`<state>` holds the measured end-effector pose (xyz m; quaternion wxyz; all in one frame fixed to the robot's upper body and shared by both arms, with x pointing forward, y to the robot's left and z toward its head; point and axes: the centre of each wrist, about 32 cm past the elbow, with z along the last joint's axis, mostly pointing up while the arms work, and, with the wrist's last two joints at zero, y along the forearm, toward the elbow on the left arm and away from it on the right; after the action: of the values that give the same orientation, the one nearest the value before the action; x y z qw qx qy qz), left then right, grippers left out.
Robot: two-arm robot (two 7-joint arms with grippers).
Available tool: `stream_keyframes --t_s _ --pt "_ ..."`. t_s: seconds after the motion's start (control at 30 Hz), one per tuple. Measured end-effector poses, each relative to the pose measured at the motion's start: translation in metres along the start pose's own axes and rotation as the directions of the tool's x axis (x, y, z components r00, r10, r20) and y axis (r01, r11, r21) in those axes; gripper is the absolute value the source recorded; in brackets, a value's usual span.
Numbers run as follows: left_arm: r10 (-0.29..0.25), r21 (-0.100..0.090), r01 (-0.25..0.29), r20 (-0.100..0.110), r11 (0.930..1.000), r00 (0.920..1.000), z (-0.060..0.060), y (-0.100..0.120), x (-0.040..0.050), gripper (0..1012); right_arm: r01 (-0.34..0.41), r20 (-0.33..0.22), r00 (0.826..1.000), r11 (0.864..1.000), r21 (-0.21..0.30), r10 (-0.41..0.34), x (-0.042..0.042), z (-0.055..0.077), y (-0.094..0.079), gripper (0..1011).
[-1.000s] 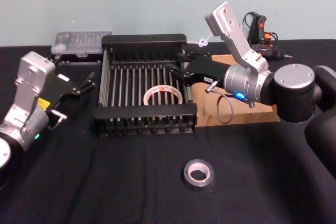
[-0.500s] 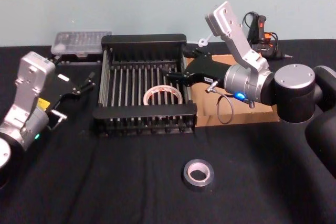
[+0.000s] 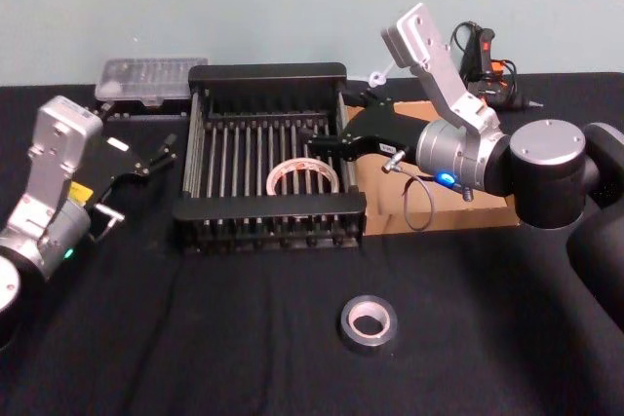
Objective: Pick up the white tape and place it into the black box , Pick up the silver tape and place it into the brown box.
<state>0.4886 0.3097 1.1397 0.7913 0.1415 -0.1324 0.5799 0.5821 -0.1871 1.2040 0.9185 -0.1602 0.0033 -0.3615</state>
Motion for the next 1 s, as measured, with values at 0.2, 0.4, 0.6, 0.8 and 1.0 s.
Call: stream_keyframes --t_s 0.2,0.4,0.6,0.8,1.0 --pt "0.000 0.000 0.000 0.000 1.0000 1.0000 0.000 0.000 0.0000 1001 0.013 -0.016 1.000 1.000 0.007 -0.013 0.0002 0.001 -0.005 1002" --pt "0.000 0.000 0.000 0.000 1.0000 1.0000 0.000 0.000 0.0000 1001 0.038 -0.040 0.998 0.999 0.007 -0.038 -0.0024 0.002 -0.020 1002" --pt "0.000 0.000 0.000 0.000 1.0000 1.0000 0.000 0.000 0.0000 1001 0.050 -0.049 0.998 0.999 -0.004 -0.050 -0.0061 0.001 -0.042 1002" --pt "0.000 0.000 0.000 0.000 1.0000 1.0000 0.000 0.000 0.0000 1001 0.043 -0.042 0.998 0.999 -0.028 -0.044 -0.0100 -0.002 -0.069 1002" --pt "0.000 0.000 0.000 0.000 1.0000 1.0000 0.000 0.000 0.0000 1001 0.017 -0.045 0.999 0.997 -0.074 -0.021 -0.0159 -0.007 -0.101 1003"
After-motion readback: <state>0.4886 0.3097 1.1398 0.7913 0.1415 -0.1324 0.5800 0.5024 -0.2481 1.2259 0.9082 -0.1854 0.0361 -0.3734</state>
